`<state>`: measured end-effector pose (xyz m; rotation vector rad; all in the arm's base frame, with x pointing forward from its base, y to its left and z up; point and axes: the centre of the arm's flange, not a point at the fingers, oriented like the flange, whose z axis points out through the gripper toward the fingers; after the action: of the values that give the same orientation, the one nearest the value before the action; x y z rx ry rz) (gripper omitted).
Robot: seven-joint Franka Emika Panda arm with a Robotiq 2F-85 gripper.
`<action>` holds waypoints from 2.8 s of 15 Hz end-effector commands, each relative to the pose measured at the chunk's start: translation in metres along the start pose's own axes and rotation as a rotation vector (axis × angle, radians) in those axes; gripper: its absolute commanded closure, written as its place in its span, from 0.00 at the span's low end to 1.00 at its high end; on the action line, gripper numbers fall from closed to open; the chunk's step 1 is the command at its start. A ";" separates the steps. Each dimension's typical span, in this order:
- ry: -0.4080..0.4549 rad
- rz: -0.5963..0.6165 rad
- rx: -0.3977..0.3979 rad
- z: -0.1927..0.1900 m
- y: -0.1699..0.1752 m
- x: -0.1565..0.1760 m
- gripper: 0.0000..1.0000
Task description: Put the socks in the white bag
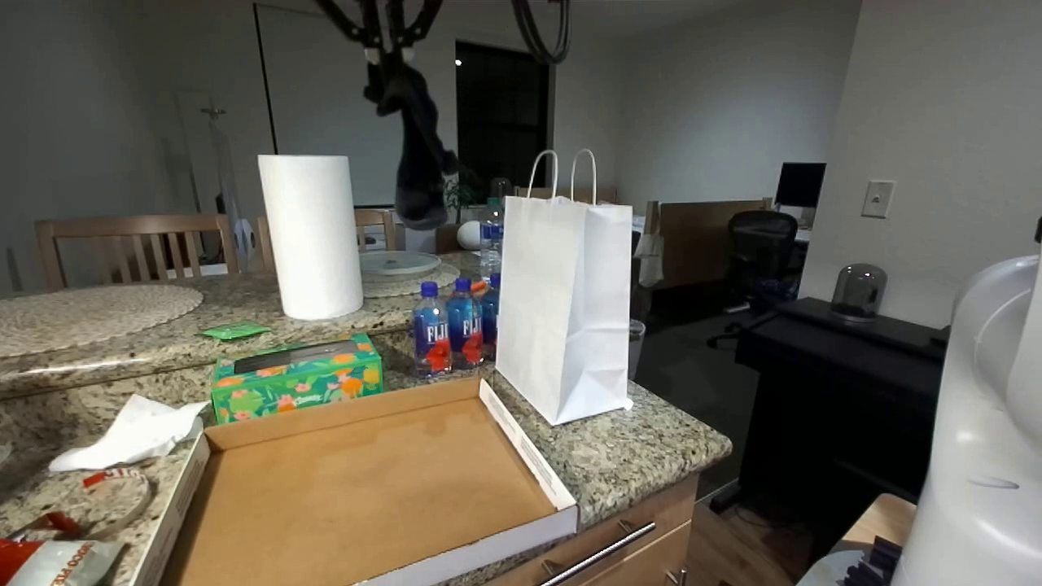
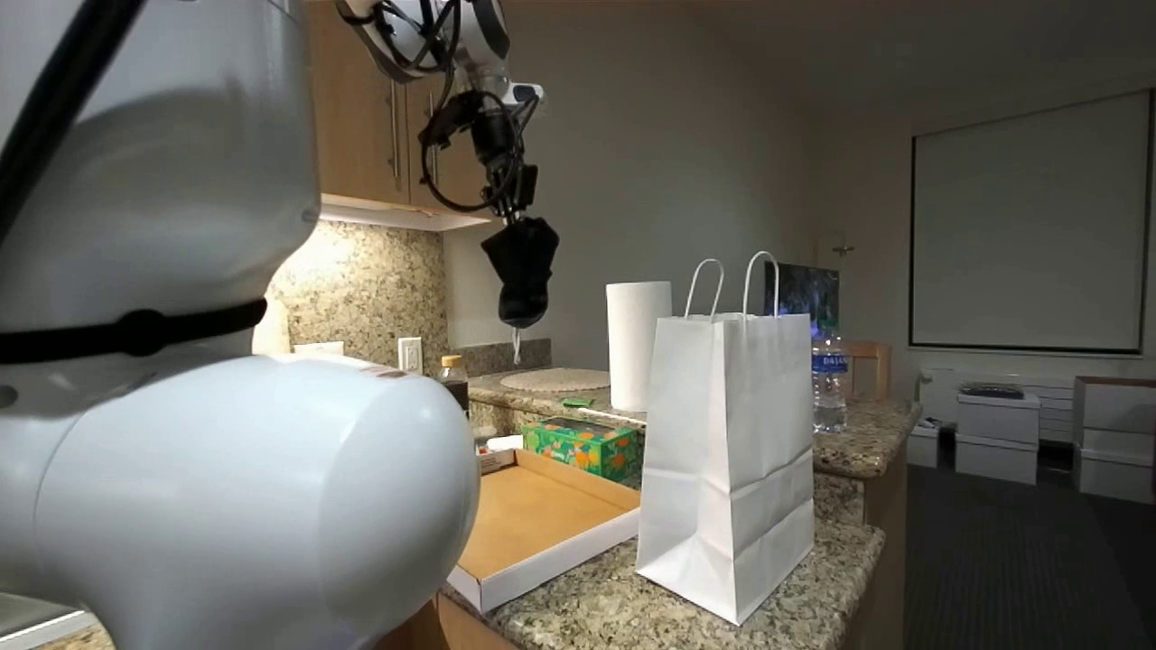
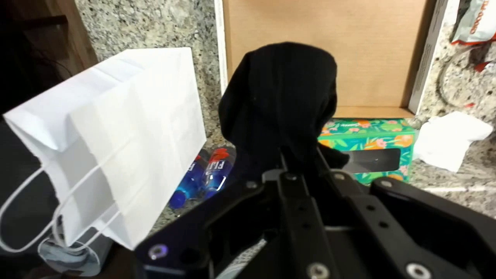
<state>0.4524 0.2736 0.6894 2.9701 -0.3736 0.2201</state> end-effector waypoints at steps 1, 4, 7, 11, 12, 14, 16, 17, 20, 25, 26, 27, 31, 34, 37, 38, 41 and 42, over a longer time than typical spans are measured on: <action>0.008 0.123 -0.001 -0.020 0.068 0.010 0.92; 0.021 0.135 -0.001 -0.025 0.070 0.021 0.90; 0.023 0.156 0.001 -0.027 0.081 0.024 0.90; 0.020 0.150 -0.002 -0.026 0.078 0.022 0.90; 0.020 0.150 -0.002 -0.026 0.078 0.022 0.90; 0.018 0.199 0.016 -0.035 0.083 0.038 0.92; 0.020 0.286 0.039 -0.045 0.098 0.053 0.92; 0.024 0.335 0.046 -0.049 0.107 0.060 0.92; 0.066 0.504 0.071 -0.068 0.146 0.084 0.92; 0.019 0.752 0.137 -0.060 0.218 0.131 0.92; 0.005 0.800 0.146 -0.054 0.231 0.136 0.92; -0.009 0.850 0.151 -0.049 0.245 0.141 0.92; -0.059 1.051 0.175 -0.036 0.293 0.146 0.92; -0.075 1.200 0.213 -0.040 0.321 0.141 0.92; -0.106 1.349 0.242 -0.034 0.333 0.141 0.92; -0.124 1.399 0.248 -0.029 0.334 0.141 0.92; -0.156 1.551 0.240 -0.008 0.335 0.142 0.92; -0.151 1.605 0.222 -0.002 0.339 0.141 0.92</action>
<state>0.5095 -0.0802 0.7773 2.2110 -2.5035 0.1753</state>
